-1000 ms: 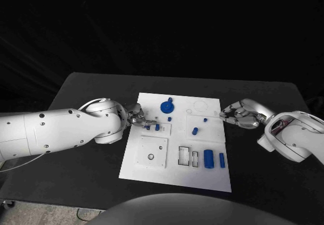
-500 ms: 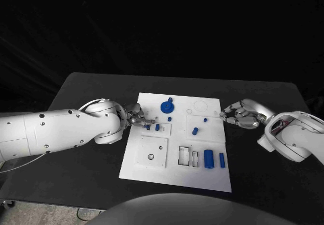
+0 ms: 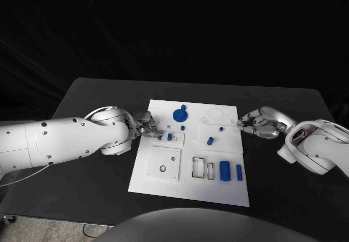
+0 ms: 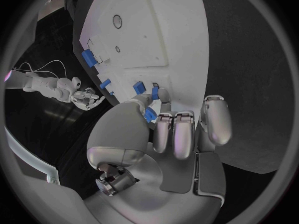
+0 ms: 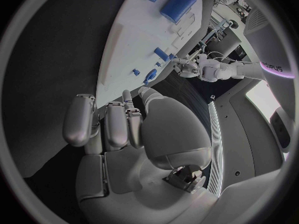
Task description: Assemble the parts on the task board
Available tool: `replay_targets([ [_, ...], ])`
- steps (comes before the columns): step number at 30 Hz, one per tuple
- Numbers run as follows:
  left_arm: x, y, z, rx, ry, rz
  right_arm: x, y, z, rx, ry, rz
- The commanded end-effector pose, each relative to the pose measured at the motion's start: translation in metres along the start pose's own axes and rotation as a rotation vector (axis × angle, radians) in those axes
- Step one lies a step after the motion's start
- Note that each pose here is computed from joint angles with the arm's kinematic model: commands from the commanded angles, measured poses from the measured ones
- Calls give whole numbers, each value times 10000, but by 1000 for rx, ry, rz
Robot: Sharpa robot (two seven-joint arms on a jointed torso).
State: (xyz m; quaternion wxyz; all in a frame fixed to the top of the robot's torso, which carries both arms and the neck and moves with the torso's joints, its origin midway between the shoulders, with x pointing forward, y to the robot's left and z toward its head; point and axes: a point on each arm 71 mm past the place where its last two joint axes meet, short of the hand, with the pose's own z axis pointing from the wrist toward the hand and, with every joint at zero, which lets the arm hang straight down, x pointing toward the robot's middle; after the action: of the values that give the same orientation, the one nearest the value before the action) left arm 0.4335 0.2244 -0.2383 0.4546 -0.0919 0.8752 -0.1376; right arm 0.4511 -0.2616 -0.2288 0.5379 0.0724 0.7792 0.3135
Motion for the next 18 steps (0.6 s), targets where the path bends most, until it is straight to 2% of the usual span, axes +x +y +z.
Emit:
replay_targets([
  [1, 145, 28, 10, -8, 80, 10, 13, -2, 1, 3, 12, -1],
  [10, 148, 33, 16, -11, 88, 15, 17, -5, 3, 7, 16, -1],
  [18, 163, -4, 2, 3, 91, 52, 18, -11, 2, 10, 18, -1],
])
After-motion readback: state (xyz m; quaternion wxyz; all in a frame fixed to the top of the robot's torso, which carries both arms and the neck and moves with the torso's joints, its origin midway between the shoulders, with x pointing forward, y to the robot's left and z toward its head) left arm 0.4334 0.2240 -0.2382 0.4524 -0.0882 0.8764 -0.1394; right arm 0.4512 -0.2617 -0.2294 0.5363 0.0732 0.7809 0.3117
